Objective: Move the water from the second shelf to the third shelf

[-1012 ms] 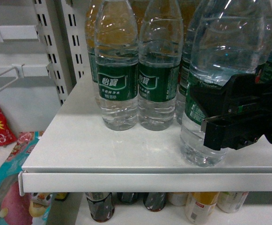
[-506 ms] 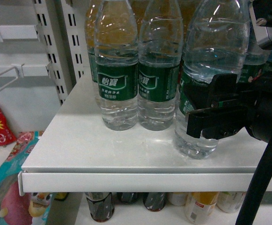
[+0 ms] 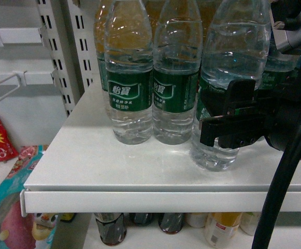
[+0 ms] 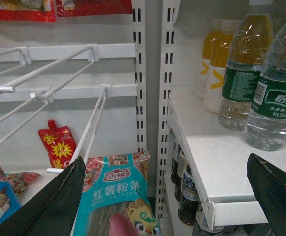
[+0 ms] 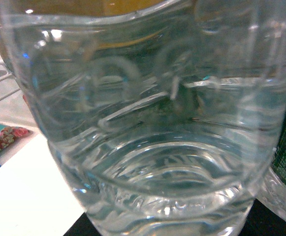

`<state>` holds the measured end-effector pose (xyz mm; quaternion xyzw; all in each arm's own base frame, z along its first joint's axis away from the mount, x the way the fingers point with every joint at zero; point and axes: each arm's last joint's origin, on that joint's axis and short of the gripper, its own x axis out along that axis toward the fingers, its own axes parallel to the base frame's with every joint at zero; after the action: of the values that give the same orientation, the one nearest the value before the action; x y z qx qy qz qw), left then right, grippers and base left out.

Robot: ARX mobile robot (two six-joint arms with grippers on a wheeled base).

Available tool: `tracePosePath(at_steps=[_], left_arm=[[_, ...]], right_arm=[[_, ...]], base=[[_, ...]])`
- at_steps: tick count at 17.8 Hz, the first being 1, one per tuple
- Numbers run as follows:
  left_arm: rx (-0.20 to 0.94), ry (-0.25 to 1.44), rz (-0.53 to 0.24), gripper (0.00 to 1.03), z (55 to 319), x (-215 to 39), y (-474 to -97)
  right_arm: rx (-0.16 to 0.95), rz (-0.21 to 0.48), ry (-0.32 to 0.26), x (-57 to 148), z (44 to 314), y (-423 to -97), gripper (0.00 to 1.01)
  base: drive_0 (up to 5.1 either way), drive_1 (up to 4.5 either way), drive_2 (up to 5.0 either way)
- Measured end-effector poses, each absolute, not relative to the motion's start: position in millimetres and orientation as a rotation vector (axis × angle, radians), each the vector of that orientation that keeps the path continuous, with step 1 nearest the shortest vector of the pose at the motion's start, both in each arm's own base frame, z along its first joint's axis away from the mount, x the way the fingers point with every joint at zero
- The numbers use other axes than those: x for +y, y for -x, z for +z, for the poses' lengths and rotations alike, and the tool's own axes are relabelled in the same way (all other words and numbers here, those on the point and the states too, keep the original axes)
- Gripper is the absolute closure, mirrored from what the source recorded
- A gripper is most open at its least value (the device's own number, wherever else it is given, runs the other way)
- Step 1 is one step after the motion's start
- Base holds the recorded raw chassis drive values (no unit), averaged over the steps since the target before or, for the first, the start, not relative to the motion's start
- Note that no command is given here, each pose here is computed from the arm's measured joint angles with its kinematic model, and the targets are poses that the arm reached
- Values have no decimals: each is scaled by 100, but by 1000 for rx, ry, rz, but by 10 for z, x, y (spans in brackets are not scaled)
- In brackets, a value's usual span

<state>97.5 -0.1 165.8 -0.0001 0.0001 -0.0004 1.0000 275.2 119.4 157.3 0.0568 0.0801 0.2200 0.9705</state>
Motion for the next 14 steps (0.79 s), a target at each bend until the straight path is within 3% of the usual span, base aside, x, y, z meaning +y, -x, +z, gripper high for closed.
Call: tracePosePath(at_steps=[8,13,14], left_arm=[[0,0,-1,5,1658,-1,-975],[0,0,-1,5,1658,-1,-975],[0,0,0,5,1658,-1,-975]], right_arm=[[160,443,-116,1178,1554,-2770,60],[152,415,-107,1108,1571,-2794,5],[145,414,-108,1105,1588,-2793,1]], base=[[0,0,0],[0,0,0],[0,0,0]])
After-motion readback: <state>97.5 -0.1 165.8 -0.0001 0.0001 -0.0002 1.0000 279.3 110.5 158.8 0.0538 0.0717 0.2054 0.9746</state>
